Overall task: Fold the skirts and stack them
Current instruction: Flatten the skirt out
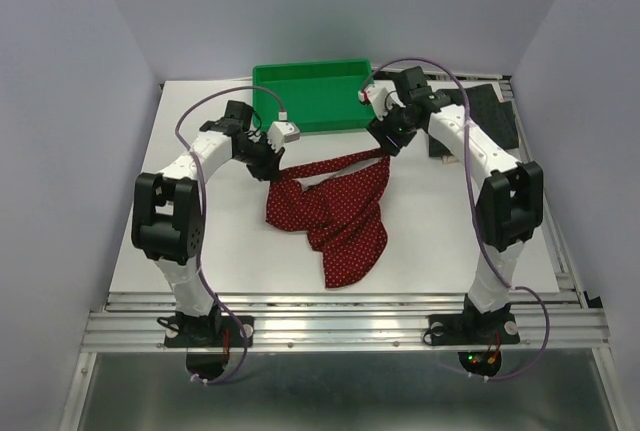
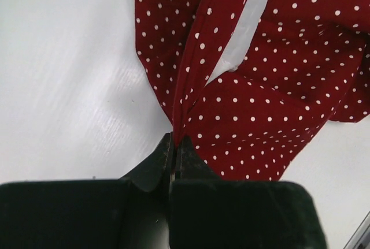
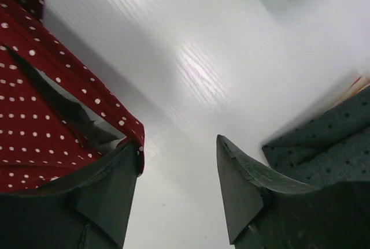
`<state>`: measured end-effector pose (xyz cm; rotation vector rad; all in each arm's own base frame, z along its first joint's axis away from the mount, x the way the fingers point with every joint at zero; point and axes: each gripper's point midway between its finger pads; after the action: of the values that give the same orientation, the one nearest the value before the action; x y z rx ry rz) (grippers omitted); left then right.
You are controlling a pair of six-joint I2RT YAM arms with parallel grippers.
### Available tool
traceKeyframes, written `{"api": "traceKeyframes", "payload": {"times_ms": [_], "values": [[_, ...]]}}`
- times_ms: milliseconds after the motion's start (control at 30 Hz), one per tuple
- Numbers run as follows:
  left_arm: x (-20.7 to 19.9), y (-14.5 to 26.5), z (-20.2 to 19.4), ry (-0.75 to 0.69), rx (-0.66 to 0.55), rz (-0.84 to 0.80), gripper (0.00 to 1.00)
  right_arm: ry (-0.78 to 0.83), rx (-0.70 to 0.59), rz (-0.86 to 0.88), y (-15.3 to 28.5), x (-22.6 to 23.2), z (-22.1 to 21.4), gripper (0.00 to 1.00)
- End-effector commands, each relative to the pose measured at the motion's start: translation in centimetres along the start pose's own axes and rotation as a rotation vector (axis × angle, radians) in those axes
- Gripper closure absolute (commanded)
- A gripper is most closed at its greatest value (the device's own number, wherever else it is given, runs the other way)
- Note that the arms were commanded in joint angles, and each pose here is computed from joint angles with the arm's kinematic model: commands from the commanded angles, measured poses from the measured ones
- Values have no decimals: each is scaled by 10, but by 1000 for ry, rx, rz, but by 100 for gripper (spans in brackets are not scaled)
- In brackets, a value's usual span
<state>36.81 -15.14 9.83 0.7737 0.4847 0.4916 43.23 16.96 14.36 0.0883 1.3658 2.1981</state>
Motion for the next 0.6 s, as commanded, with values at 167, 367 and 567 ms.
{"api": "traceKeyframes", "payload": {"times_ms": [167, 367, 567], "values": [[-2, 1, 4, 78, -6, -9, 100, 93, -219, -42, 53, 12, 43, 39], [1, -2, 7, 93, -2, -13, 100, 102, -140, -117, 34, -1, 43, 37], [1, -7, 6, 110, -7, -17, 100, 168, -206, 74, 29, 40, 53, 51]]}}
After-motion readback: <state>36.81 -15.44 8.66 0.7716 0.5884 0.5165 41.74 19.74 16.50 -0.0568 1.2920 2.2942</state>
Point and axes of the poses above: each gripper's point midway between its finger pads, its own y axis back along the fingers, its own x axis along the line the jaws close on, z = x × y, and after that the axes turned 10 degrees about y, right-handed
